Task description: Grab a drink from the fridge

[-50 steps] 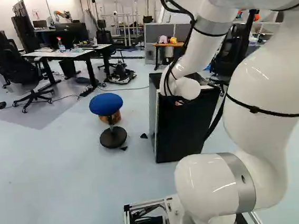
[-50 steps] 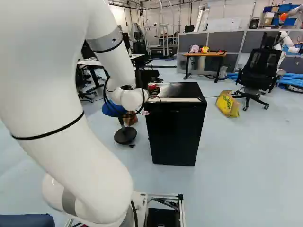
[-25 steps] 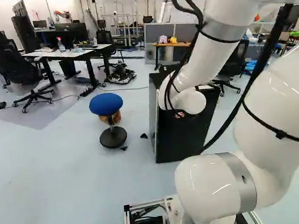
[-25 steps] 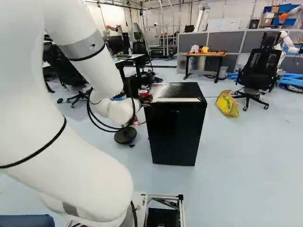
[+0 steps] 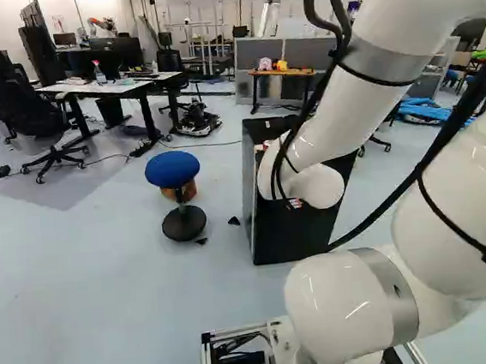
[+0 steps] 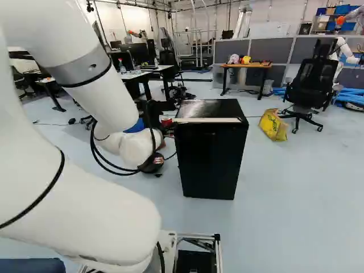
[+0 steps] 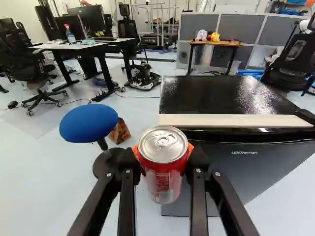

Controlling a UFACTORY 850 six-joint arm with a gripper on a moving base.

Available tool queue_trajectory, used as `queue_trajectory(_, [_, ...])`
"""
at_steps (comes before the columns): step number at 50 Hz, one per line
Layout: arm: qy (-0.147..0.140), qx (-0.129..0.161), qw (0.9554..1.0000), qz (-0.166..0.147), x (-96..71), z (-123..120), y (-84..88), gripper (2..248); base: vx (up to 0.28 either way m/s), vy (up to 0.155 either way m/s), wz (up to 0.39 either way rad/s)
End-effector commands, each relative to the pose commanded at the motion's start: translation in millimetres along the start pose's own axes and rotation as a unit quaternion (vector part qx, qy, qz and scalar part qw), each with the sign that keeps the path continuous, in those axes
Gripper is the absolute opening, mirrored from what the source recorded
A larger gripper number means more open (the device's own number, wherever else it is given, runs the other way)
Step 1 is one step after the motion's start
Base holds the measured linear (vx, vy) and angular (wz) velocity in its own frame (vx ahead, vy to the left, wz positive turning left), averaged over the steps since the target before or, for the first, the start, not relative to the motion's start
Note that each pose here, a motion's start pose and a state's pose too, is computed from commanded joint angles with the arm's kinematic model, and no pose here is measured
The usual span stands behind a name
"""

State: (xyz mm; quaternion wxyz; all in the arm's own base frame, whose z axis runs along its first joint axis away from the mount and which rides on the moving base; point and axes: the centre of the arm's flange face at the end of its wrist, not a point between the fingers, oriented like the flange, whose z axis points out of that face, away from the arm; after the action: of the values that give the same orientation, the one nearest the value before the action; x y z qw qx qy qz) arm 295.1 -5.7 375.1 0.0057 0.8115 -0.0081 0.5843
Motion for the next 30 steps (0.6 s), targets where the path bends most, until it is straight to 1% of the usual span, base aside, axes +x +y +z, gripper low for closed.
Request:
queue_trajectory(15, [-0.003,0.006,1.0000,-0.002,-11.4,-14.1,-3.7,100,0.000,0.000,0.000])
queue_trajectory(30, [-0.004,0.009,0.9999,-0.003,-16.6,-20.3,-5.2,100,0.000,0.000,0.000])
